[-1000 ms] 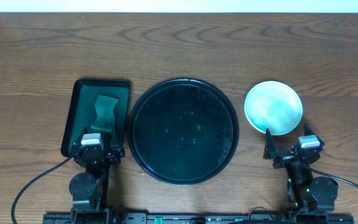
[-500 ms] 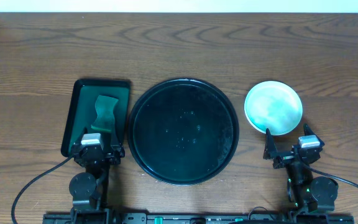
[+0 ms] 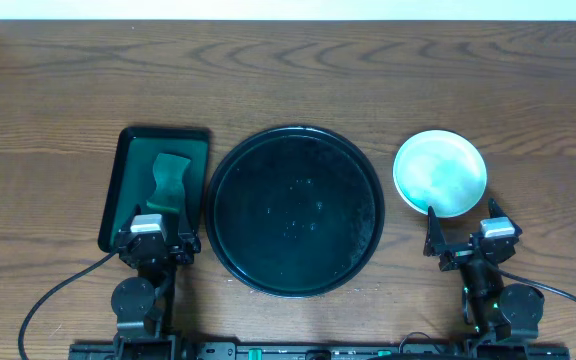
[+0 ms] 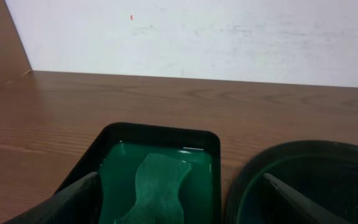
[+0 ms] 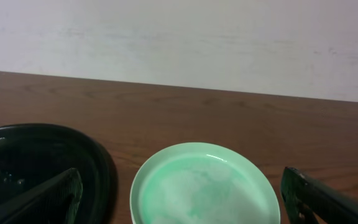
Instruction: Clean dirty plates on tray and stack at the side
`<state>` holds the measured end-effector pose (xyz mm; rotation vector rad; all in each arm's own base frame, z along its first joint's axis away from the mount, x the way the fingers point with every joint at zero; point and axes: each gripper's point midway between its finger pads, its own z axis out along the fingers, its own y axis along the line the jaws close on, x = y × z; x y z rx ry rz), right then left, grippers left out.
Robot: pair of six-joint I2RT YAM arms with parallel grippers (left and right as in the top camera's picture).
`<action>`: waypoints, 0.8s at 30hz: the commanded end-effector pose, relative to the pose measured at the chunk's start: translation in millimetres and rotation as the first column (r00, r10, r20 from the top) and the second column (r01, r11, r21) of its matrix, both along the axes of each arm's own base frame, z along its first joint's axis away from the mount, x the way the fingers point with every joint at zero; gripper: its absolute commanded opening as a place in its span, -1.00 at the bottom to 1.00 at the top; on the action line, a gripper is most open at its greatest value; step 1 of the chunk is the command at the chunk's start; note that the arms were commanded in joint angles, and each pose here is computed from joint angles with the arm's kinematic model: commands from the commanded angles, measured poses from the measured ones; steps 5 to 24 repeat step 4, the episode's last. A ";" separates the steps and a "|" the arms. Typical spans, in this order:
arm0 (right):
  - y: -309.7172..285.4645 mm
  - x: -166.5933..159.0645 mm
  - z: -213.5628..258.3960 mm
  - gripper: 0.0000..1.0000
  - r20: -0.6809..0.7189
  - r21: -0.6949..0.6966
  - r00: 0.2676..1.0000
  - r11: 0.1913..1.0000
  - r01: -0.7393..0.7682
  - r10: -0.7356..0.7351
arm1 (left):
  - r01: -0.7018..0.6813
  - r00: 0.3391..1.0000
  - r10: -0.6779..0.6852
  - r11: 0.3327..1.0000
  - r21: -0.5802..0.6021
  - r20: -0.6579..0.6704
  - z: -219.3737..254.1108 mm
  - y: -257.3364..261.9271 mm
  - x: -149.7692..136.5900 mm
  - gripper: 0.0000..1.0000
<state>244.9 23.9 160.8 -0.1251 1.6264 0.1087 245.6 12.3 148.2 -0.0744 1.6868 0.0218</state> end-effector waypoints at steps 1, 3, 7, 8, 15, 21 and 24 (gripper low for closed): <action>-1.0 -0.2 -0.5 0.99 0.002 -0.015 1.000 1.000 0.002 -0.002 | -0.013 0.998 0.014 1.000 0.019 -0.063 -17.1 2.4 -1.8 0.59; -1.1 -0.2 -0.5 0.98 0.002 -0.015 1.000 1.000 0.002 -0.002 | -0.013 0.998 0.014 1.000 0.019 -0.063 -17.1 2.4 -1.8 0.60; -1.0 -0.2 -0.5 0.99 0.002 -0.015 1.000 1.000 0.002 -0.002 | -0.013 0.998 0.014 1.000 0.019 -0.063 -17.1 2.4 -1.8 0.60; -1.0 -0.2 -0.5 0.99 0.002 -0.015 1.000 1.000 0.002 -0.002 | -0.013 0.998 0.014 1.000 0.019 -0.063 -17.1 2.4 -1.8 0.60; -1.0 -0.2 -0.5 0.99 0.002 -0.015 1.000 1.000 0.002 -0.002 | -0.013 0.998 0.014 1.000 0.019 -0.063 -17.1 2.4 -1.8 0.60; -1.0 -0.2 -0.5 0.99 0.002 -0.015 1.000 1.000 0.002 -0.002 | -0.013 0.998 0.014 1.000 0.019 -0.063 -17.1 2.4 -1.8 0.60; -1.0 -0.2 -0.5 0.99 0.002 -0.015 1.000 1.000 0.002 -0.002 | -0.013 0.998 0.014 1.000 0.019 -0.063 -17.1 2.4 -1.8 0.60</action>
